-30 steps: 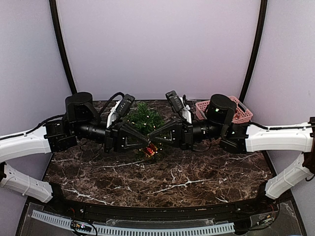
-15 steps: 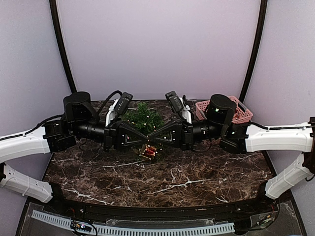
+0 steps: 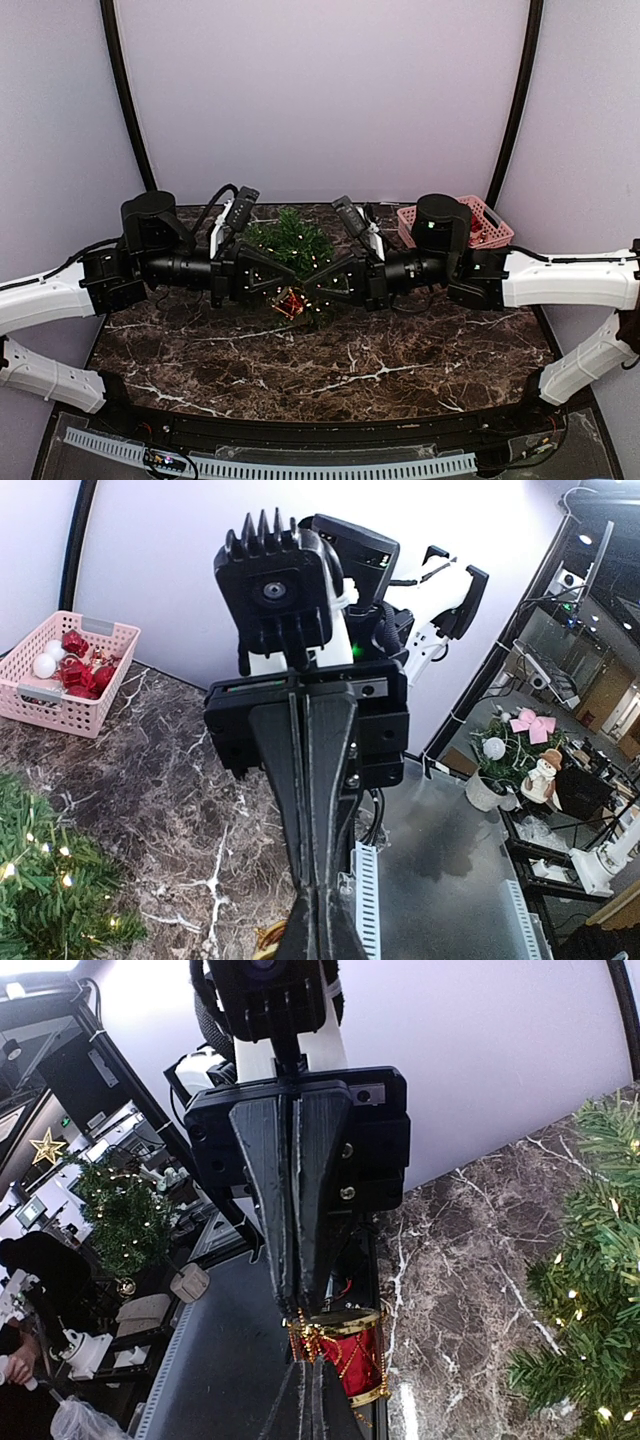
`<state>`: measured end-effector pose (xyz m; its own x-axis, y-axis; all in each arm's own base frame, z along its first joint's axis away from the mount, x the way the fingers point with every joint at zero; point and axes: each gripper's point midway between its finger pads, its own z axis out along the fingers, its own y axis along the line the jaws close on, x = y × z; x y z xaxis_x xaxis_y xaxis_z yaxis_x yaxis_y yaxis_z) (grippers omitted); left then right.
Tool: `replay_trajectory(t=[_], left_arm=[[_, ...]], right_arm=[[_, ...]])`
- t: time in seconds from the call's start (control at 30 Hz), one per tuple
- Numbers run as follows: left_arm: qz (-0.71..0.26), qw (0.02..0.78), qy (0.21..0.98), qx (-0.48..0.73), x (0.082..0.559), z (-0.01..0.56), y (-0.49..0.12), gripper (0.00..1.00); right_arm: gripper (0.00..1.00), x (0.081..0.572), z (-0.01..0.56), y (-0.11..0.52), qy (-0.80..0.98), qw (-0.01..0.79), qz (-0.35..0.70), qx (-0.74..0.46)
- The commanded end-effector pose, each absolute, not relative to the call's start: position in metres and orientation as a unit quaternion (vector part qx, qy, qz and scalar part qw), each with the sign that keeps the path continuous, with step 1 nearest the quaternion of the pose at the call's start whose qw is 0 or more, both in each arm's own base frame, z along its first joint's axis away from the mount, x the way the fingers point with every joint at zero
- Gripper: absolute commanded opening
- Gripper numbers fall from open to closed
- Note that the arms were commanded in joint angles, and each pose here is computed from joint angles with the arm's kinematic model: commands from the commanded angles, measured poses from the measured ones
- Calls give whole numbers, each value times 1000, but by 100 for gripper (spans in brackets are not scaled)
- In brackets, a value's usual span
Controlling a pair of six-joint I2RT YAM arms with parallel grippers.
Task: Decorate the small christmas tree
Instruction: Hang the ornament drum on the branch.
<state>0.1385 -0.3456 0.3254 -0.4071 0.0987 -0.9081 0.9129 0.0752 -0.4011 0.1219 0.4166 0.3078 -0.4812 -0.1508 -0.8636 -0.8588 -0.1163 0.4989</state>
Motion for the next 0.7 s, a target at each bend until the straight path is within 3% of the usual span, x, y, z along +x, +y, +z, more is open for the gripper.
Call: replay_trajectory(t=[0.0, 0.67], left_arm=[[-527, 376, 651, 396, 147, 312, -344, 0], [-461, 388, 713, 360, 174, 251, -337, 0]], right_arm=[[0, 131, 321, 415, 598, 321, 606, -415], [0, 161, 259, 435, 662, 309, 582, -357]])
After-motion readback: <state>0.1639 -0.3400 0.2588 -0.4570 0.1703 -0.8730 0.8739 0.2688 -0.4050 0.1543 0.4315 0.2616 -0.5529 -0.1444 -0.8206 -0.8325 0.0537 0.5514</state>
